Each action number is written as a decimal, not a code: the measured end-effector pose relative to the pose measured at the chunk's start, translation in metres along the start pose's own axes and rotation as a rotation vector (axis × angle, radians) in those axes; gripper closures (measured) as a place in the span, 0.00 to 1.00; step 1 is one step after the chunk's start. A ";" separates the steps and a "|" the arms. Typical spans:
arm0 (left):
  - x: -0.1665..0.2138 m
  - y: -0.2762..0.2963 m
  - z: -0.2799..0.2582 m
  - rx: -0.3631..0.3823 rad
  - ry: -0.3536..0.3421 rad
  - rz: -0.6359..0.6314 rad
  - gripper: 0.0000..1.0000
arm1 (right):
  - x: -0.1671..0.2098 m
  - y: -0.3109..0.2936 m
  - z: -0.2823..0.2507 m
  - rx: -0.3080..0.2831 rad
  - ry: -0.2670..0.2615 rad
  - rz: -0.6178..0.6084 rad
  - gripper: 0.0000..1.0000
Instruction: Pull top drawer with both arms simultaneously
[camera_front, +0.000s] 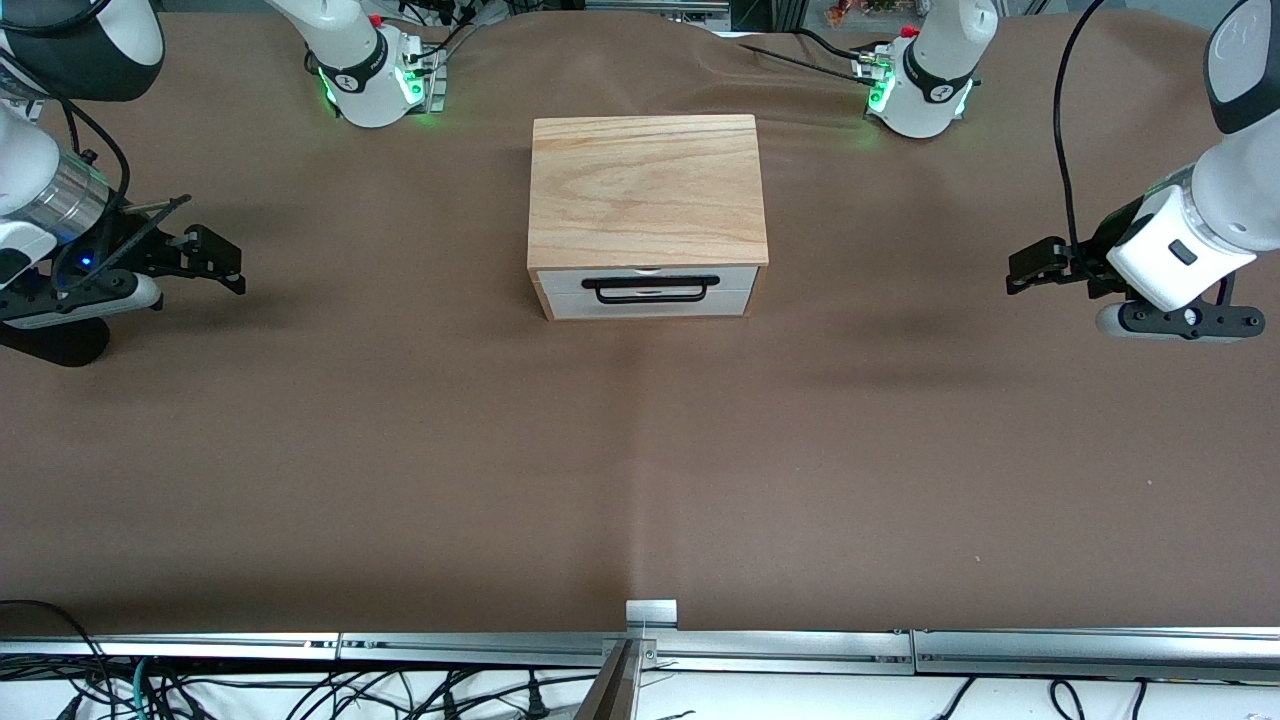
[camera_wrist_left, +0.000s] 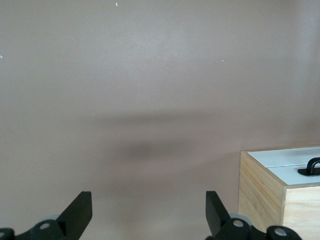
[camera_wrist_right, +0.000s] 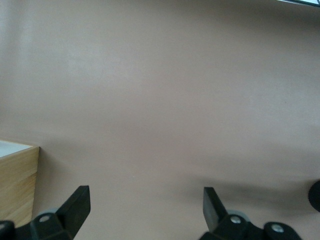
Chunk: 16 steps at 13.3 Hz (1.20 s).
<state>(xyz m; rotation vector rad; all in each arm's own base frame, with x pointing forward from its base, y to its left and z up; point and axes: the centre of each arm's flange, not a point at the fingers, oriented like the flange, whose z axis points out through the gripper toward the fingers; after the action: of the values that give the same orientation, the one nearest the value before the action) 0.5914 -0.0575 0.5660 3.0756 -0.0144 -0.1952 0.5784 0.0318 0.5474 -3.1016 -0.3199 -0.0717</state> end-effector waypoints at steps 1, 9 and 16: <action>0.000 0.000 0.000 0.000 0.000 0.000 0.00 | 0.000 0.002 0.000 -0.001 0.001 0.003 0.00; 0.012 0.009 0.026 0.001 -0.047 0.017 0.00 | -0.004 0.022 -0.004 -0.005 0.006 0.038 0.00; 0.042 0.063 0.106 -0.123 -0.165 0.072 0.00 | -0.003 0.018 -0.004 -0.003 0.004 0.030 0.00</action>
<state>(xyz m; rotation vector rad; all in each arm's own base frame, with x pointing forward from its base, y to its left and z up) 0.6190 -0.1270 0.4600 2.9217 -0.1156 -0.4280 0.5793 0.0136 0.5511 -3.1076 -0.2729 -0.0780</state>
